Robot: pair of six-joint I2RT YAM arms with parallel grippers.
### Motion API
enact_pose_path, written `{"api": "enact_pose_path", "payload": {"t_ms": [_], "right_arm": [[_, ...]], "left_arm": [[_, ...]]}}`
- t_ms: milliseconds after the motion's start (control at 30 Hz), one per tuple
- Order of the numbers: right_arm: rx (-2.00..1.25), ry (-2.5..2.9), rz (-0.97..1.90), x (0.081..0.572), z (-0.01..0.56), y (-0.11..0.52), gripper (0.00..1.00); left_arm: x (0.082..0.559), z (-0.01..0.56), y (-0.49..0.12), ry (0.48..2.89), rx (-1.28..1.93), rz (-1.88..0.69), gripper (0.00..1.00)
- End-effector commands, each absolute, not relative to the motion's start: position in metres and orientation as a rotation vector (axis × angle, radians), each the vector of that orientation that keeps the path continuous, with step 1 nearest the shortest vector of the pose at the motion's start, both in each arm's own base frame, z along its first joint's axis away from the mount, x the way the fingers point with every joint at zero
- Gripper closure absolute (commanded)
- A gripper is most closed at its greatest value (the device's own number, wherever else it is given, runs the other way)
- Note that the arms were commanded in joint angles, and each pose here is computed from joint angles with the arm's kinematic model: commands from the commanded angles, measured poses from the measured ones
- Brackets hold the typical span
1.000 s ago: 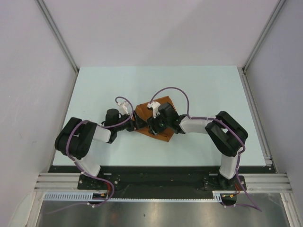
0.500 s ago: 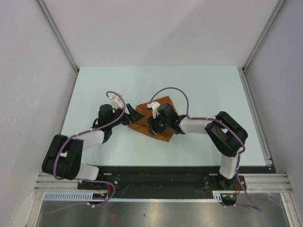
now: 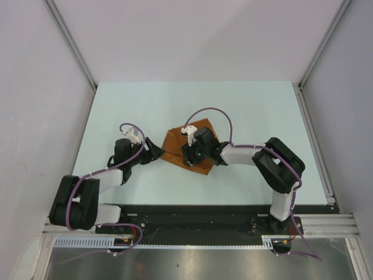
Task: Fold the napkin, place the utensils inside, and roll it up
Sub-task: Roll the napkin with the utensil
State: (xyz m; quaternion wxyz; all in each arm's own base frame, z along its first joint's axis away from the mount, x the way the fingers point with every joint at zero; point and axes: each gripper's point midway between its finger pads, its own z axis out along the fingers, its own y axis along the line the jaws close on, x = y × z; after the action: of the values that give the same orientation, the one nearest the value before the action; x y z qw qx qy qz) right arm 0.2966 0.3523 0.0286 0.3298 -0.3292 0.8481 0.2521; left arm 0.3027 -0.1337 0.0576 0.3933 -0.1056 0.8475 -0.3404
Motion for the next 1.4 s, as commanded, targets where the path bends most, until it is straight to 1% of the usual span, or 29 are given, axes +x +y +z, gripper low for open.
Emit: {"api": "enact_pose_path", "payload": {"t_ms": [0, 133, 400, 600, 633, 733, 800, 867, 933, 1067, 1167, 1267, 1367], "right_arm": [[-0.87, 2.399, 0.539, 0.28, -0.015, 0.321, 0.38], [-0.869, 2.398, 0.541, 0.28, -0.014, 0.321, 0.38], [-0.865, 2.398, 0.546, 0.282, -0.014, 0.321, 0.38], [-0.869, 2.427, 0.546, 0.278, -0.016, 0.317, 0.38], [-0.869, 2.425, 0.547, 0.279, -0.016, 0.317, 0.38], [-0.869, 2.427, 0.557, 0.279, -0.015, 0.319, 0.37], [-0.871, 2.419, 0.559, 0.279, -0.009, 0.32, 0.36], [-0.871, 2.414, 0.559, 0.28, -0.004, 0.32, 0.34], [-0.872, 2.386, 0.568, 0.283, 0.009, 0.325, 0.32], [-0.874, 2.319, 0.559, 0.29, 0.044, 0.333, 0.25], [-0.883, 2.232, 0.542, 0.295, 0.079, 0.344, 0.22], [-0.917, 2.132, 0.485, 0.295, 0.104, 0.355, 0.21], [-0.974, 2.039, 0.364, 0.291, 0.111, 0.365, 0.22]], "left_arm": [[0.309, 0.057, -0.135, 2.139, -0.236, -0.879, 0.28], [0.313, 0.045, -0.141, 2.167, -0.218, -0.908, 0.38], [0.318, 0.026, -0.144, 2.207, -0.226, -0.917, 0.4], [0.32, 0.023, -0.143, 2.226, -0.243, -0.907, 0.52], [0.323, 0.022, -0.141, 2.228, -0.251, -0.895, 0.57], [0.322, 0.015, -0.14, 2.266, -0.273, -0.875, 0.61], [0.322, 0.013, -0.139, 2.284, -0.288, -0.856, 0.62], [0.324, 0.012, -0.137, 2.29, -0.297, -0.834, 0.66], [0.324, 0.011, -0.135, 2.301, -0.304, -0.82, 0.69], [0.322, 0.009, -0.133, 2.317, -0.313, -0.801, 0.71], [0.321, 0.008, -0.133, 2.325, -0.313, -0.8, 0.71], [0.321, 0.007, -0.133, 2.329, -0.314, -0.799, 0.71], [0.322, 0.007, -0.134, 2.331, -0.312, -0.8, 0.71]]}}
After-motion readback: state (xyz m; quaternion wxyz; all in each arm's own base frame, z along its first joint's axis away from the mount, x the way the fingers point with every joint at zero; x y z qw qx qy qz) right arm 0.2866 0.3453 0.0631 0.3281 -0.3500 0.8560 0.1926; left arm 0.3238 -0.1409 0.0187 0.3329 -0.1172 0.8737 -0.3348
